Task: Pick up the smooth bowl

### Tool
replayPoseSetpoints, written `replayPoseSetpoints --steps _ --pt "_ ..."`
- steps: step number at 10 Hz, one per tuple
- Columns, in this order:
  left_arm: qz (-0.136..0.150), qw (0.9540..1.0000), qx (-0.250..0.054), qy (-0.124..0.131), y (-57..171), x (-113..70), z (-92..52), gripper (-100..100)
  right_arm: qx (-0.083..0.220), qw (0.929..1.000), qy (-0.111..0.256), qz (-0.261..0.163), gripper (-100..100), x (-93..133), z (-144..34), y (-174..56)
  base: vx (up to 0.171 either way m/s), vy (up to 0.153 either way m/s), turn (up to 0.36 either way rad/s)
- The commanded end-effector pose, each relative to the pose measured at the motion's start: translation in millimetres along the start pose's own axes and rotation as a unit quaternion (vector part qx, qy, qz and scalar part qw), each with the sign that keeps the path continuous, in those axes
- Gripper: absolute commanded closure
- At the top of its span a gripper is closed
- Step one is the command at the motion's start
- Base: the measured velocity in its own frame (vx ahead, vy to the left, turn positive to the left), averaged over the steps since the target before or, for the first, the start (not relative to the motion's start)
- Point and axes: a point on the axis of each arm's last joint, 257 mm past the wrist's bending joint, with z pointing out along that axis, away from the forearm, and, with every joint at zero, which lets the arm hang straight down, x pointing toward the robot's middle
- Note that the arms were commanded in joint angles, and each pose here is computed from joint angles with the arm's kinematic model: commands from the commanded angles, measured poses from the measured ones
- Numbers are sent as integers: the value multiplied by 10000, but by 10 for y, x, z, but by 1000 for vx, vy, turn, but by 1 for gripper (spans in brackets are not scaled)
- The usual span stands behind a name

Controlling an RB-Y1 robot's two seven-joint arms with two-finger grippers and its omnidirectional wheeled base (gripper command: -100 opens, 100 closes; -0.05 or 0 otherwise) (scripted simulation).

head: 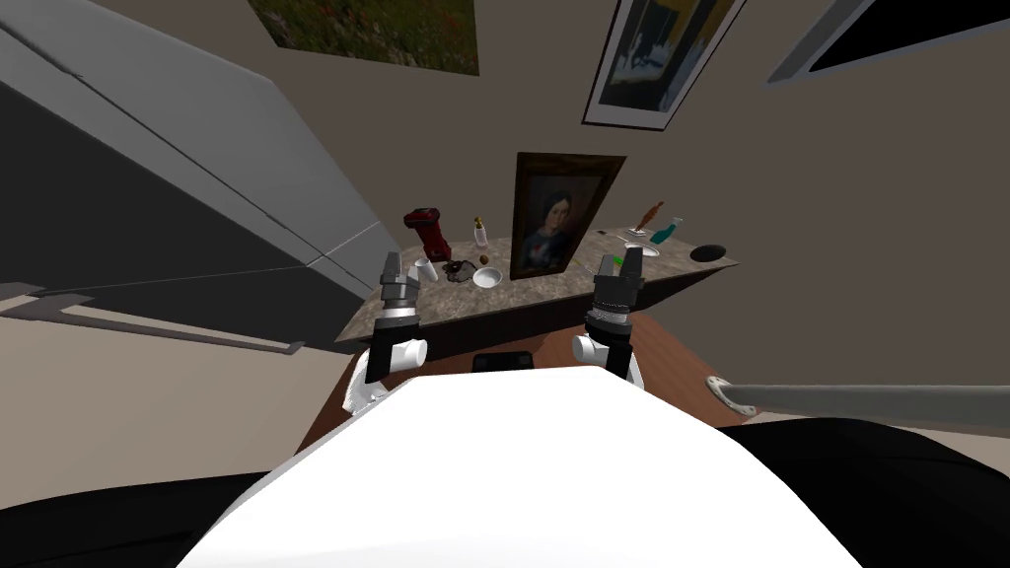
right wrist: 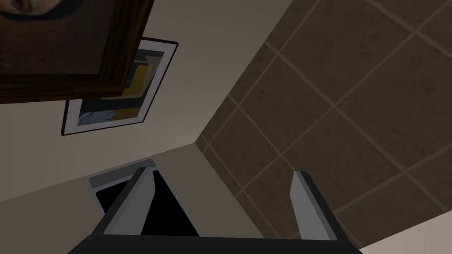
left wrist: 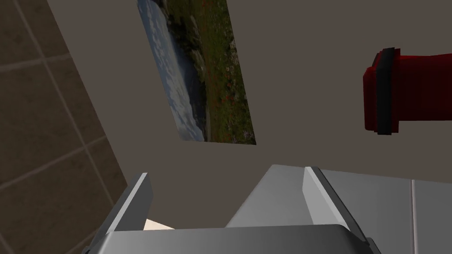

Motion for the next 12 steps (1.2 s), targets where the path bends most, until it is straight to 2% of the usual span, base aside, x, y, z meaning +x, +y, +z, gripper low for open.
replayPoseSetpoints --steps 1,2,3,5,8,10,11,12 --pt "142 9996 -223 39 141 -4 36 -100 0 10000 0 0 0 0 0 0 -37 -30 -116" --pt "142 9993 -329 41 196 -4 33 -100 0 10000 0 0 0 0 0 0 -35 -24 -89" --pt "268 9987 -437 60 265 -14 76 -100 0 10000 0 0 0 0 0 0 -49 -36 -169" --pt "269 9979 -583 62 339 -15 68 -100 0 10000 0 0 0 0 0 0 -27 -20 -28" --pt "517 9944 -919 67 536 -57 144 -100 0 10000 0 0 0 0 0 0 -36 -31 -140" --pt "518 9923 -1124 67 639 -62 123 -100 0 10000 0 0 0 0 0 0 -33 -22 -28" --pt "634 9901 -1254 53 714 -91 161 -100 0 10000 0 -1 0 0 0 0 -28 -28 -188" --pt "634 9884 -1381 53 778 -96 144 -100 0 10000 0 0 0 0 0 0 -29 -26 -94"
